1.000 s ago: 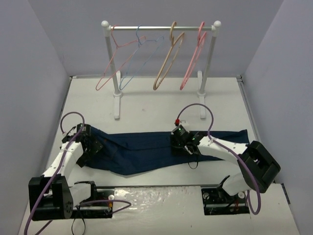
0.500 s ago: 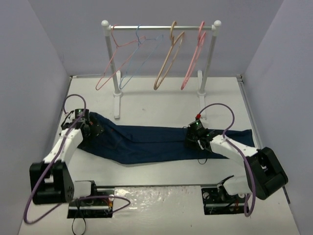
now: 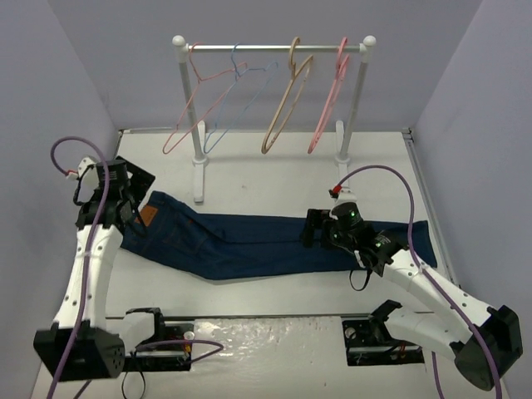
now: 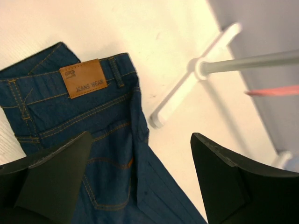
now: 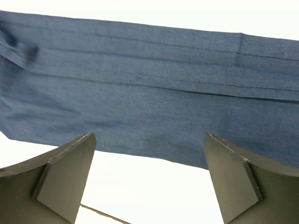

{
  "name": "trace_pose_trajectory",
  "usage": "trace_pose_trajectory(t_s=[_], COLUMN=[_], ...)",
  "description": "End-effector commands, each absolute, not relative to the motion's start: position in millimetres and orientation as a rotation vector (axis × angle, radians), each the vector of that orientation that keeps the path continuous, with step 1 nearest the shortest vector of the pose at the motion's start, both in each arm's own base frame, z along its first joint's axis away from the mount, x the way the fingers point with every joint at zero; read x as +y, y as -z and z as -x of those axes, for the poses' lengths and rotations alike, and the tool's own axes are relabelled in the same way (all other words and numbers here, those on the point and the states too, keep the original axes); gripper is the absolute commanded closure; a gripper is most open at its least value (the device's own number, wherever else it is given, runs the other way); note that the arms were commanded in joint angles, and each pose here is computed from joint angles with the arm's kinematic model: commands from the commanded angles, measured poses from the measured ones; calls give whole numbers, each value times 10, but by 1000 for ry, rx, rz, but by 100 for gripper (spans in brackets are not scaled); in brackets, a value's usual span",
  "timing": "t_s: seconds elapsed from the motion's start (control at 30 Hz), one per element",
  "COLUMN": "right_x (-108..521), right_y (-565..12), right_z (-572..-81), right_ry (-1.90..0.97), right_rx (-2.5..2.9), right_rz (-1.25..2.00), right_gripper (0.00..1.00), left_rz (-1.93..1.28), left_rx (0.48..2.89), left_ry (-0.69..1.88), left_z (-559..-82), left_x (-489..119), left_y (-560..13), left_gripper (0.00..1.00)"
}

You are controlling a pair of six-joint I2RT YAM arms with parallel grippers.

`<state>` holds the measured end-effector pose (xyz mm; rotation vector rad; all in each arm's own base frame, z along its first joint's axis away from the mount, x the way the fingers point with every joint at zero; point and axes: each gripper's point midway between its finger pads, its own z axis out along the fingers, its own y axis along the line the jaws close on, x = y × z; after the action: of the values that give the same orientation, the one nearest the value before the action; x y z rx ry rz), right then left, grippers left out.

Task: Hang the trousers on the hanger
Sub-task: Fold the trousers at the center of the board.

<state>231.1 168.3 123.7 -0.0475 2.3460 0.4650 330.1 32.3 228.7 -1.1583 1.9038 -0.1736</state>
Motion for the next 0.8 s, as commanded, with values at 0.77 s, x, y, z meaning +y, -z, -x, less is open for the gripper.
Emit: trace_pose_trajectory(t_s=[0.77], right_x=[1430], right_y=[-1677], right_z=[-2305], right_ry=[-360], right_rx=[2235], right_rz=[78], right_gripper=[0], left_rz=[1492], left_rx=[2198], left_ry=[-110], left_z=[-4682], left_x=[550], left_y=[-1093], left_gripper=[15])
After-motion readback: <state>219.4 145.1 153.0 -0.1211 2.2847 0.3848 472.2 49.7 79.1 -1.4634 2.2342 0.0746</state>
